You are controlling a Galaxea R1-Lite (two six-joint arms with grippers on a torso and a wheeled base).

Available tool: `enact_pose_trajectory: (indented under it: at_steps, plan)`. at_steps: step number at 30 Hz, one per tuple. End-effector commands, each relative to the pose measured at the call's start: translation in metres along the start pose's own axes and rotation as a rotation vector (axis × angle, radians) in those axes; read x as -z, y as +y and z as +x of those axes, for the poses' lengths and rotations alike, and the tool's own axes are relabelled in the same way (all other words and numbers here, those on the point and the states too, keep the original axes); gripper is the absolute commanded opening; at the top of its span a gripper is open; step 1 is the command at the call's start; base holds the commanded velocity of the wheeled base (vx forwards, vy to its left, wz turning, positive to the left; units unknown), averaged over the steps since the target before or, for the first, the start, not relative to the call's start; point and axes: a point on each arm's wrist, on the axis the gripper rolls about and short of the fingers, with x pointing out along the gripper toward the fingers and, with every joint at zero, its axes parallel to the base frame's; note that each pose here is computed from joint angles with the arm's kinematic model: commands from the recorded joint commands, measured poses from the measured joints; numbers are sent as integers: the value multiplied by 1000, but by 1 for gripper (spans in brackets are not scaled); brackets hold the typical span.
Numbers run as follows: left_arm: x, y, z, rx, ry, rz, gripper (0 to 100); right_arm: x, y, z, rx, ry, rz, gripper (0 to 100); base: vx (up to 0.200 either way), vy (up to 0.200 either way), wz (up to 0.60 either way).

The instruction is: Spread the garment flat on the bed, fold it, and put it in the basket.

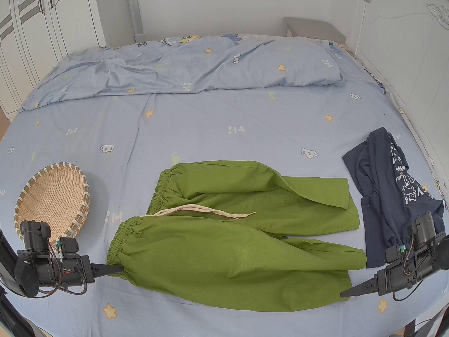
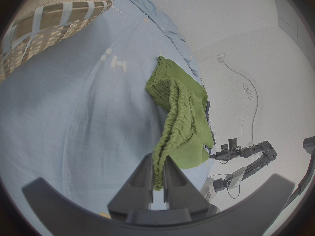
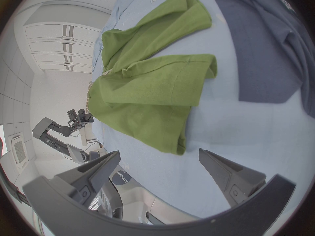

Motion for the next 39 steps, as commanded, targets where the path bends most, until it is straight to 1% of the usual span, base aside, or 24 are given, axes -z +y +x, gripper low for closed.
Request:
enact_pose_trajectory:
  at_steps: [1, 2, 3, 5, 9, 10, 14, 18, 22, 23, 33, 39]
  plan:
    - [0, 2, 1, 0, 0, -2, 0, 0, -13, 17, -26, 67, 50, 100, 0, 0, 0]
    - [0, 2, 1, -1, 2, -4, 0, 0, -13, 18, -63, 57, 40, 100, 0, 0, 0]
    - [0, 3, 2, -1, 3, -7, 0, 1, -13, 18, -77, 56, 36, 100, 0, 0, 0]
    - [0, 4, 3, -1, 3, -7, 0, 1, -9, 21, -137, 65, 16, 100, 0, 0, 0]
    - [0, 6, 4, -1, 7, -10, 0, 1, -6, 29, -147, 97, -9, 100, 0, 0, 0]
    - [1, 6, 4, -1, 3, -7, 0, 2, -5, 35, -153, 117, -27, 100, 0, 0, 0]
    - [2, 6, 4, 0, -1, -1, 0, 3, -6, 39, -125, 119, -38, 100, 0, 0, 0]
    - [2, 6, 4, 0, -1, -1, 0, 8, -7, 36, -103, 110, -31, 100, 0, 0, 0]
    - [2, 7, 5, -1, 5, -5, 0, 11, -4, 24, -98, 57, -49, 100, 0, 0, 0]
    - [2, 7, 5, -1, 5, -5, 0, 11, -4, 24, -98, 57, -49, 100, 0, 0, 0]
    - [3, 9, 6, -3, 10, -12, 0, 10, -11, 15, -76, 6, -16, 100, 0, 0, 0]
    - [3, 10, 7, -3, 13, -12, 0, 8, -13, 20, -80, 23, -8, 100, 0, 0, 0]
